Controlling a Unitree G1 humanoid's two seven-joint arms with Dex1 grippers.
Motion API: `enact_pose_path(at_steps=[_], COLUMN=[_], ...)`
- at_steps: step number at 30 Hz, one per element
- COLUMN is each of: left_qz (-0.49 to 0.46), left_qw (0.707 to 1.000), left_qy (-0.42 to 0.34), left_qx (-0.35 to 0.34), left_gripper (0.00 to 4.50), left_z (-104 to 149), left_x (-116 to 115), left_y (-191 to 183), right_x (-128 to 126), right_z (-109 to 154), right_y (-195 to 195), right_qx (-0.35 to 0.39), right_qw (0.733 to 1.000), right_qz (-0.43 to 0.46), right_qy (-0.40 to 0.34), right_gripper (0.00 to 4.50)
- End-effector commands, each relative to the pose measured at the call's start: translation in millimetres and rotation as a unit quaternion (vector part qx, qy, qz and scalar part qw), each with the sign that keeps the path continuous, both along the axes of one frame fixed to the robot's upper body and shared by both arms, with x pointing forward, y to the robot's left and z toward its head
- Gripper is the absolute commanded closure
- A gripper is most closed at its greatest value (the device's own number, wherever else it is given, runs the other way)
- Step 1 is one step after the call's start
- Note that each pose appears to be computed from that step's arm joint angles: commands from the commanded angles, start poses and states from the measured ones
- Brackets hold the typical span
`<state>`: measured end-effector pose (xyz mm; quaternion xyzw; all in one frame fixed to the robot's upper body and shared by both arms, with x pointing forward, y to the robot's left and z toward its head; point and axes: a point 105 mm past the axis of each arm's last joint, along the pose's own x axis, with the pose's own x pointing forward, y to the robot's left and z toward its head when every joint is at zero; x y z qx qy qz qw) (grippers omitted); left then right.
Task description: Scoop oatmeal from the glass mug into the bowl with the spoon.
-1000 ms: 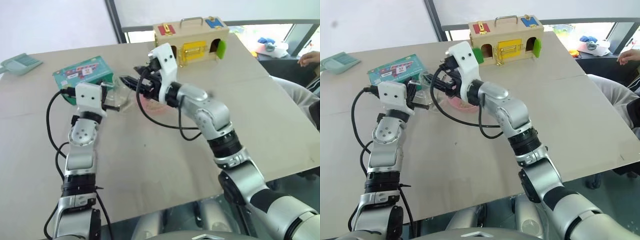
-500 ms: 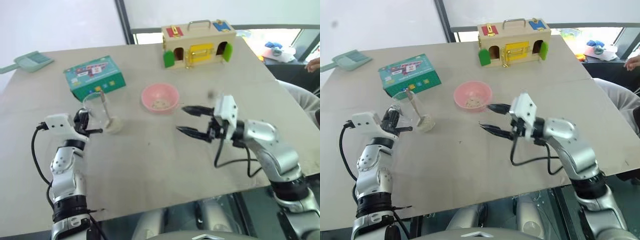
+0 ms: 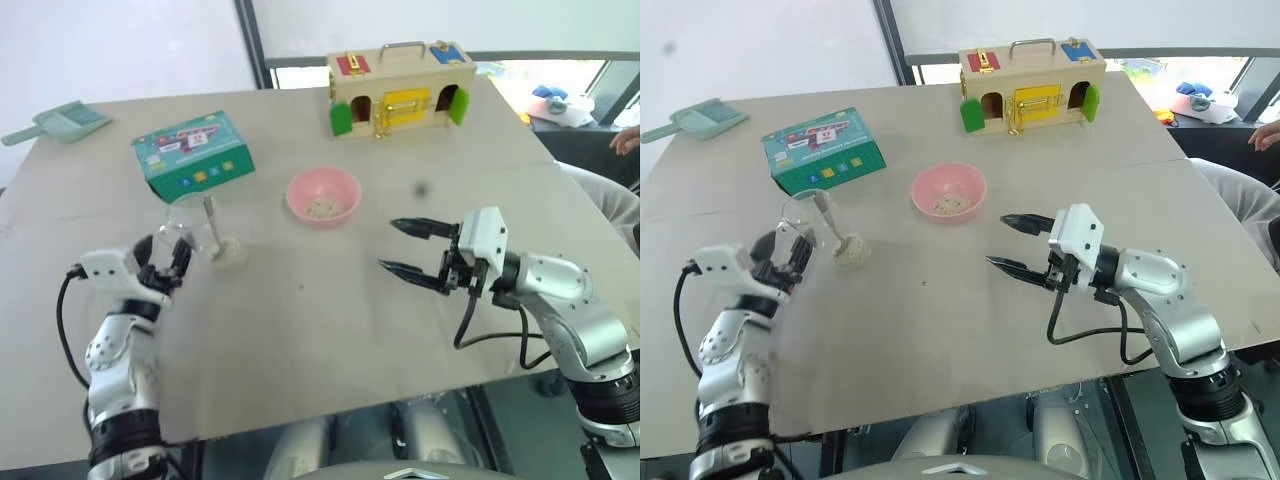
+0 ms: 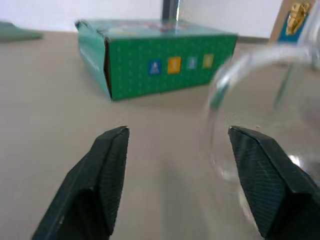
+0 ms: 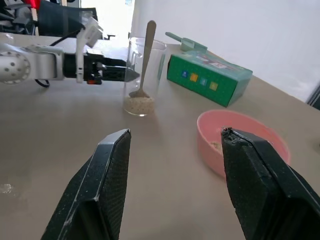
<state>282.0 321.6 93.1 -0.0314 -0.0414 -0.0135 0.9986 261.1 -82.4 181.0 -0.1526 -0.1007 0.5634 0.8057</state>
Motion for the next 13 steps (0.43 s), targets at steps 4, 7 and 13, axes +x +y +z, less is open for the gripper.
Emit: enact_pose_path(at_steps=[4, 7, 13], left_qz=[-0.202, -0.256, -0.323], left_qw=[0.970, 0.956, 0.939], left_qy=[0.130, 0.135, 0.108], left_qx=[0.023, 0.037, 0.052], left_gripper=[1.18, 1.18, 1.18], left_z=[-17, -11, 8], left_x=[-63, -71, -68], left_y=[-49, -68, -97], right_x=[11, 20, 44], right_z=[-33, -40, -39], right_y=[-60, -80, -104], right_qx=[-0.083, -0.080, -0.058], right_qw=[0.988, 0.981, 0.969], right_qz=[-0.130, -0.173, -0.238], right_qy=[0.023, 0.033, 0.013], right_gripper=[1.61, 1.61, 1.61])
